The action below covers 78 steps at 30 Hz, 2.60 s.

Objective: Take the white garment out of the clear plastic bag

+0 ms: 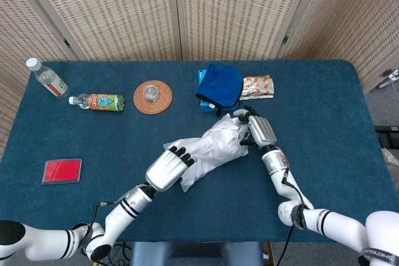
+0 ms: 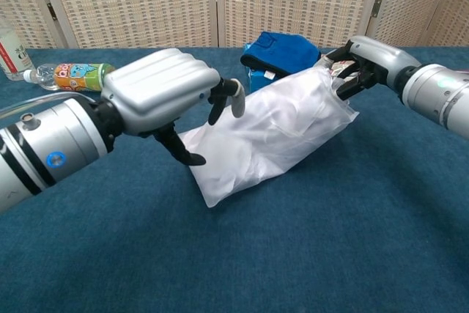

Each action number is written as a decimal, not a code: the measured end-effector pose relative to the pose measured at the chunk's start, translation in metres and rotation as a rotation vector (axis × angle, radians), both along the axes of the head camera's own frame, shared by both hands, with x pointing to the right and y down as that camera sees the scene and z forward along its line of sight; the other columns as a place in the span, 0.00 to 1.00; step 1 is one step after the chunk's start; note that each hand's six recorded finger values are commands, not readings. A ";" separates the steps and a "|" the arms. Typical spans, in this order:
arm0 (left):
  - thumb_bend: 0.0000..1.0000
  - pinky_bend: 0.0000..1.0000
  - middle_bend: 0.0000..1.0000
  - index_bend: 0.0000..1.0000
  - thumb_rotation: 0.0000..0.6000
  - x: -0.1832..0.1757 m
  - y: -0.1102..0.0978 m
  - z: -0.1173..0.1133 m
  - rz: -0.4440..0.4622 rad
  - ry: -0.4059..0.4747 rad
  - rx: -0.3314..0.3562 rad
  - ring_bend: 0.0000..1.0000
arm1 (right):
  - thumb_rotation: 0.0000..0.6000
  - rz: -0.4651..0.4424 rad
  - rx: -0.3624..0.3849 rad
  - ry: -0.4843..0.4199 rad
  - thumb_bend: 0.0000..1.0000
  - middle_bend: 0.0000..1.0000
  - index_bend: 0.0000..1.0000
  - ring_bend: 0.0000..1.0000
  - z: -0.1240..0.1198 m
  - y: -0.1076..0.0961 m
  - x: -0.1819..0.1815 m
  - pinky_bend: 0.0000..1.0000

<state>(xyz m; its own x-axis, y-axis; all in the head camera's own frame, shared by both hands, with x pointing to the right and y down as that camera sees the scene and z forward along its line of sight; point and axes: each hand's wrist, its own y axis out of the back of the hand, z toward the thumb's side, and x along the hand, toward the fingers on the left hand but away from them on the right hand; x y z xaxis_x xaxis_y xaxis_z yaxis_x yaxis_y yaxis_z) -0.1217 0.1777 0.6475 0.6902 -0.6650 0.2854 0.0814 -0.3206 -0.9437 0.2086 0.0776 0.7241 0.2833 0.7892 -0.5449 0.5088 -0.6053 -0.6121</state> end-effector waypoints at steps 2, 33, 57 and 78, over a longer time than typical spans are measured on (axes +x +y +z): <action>0.04 0.49 0.48 0.35 1.00 0.001 0.002 0.001 0.014 -0.008 0.007 0.35 | 1.00 0.004 0.001 -0.003 0.58 0.25 0.90 0.05 0.000 -0.001 0.000 0.22; 0.00 0.49 0.48 0.38 1.00 0.009 0.041 0.021 0.071 0.010 0.039 0.36 | 1.00 0.037 -0.004 -0.014 0.58 0.25 0.90 0.05 -0.001 -0.003 0.006 0.22; 0.00 0.51 0.65 0.48 1.00 0.016 0.058 0.036 0.019 -0.030 0.091 0.47 | 1.00 0.043 -0.013 -0.017 0.58 0.25 0.90 0.05 0.000 0.000 0.009 0.22; 0.00 0.67 0.88 0.57 1.00 0.010 0.065 0.034 0.002 -0.069 0.107 0.68 | 1.00 0.053 -0.019 -0.019 0.58 0.25 0.90 0.05 0.003 0.002 0.012 0.22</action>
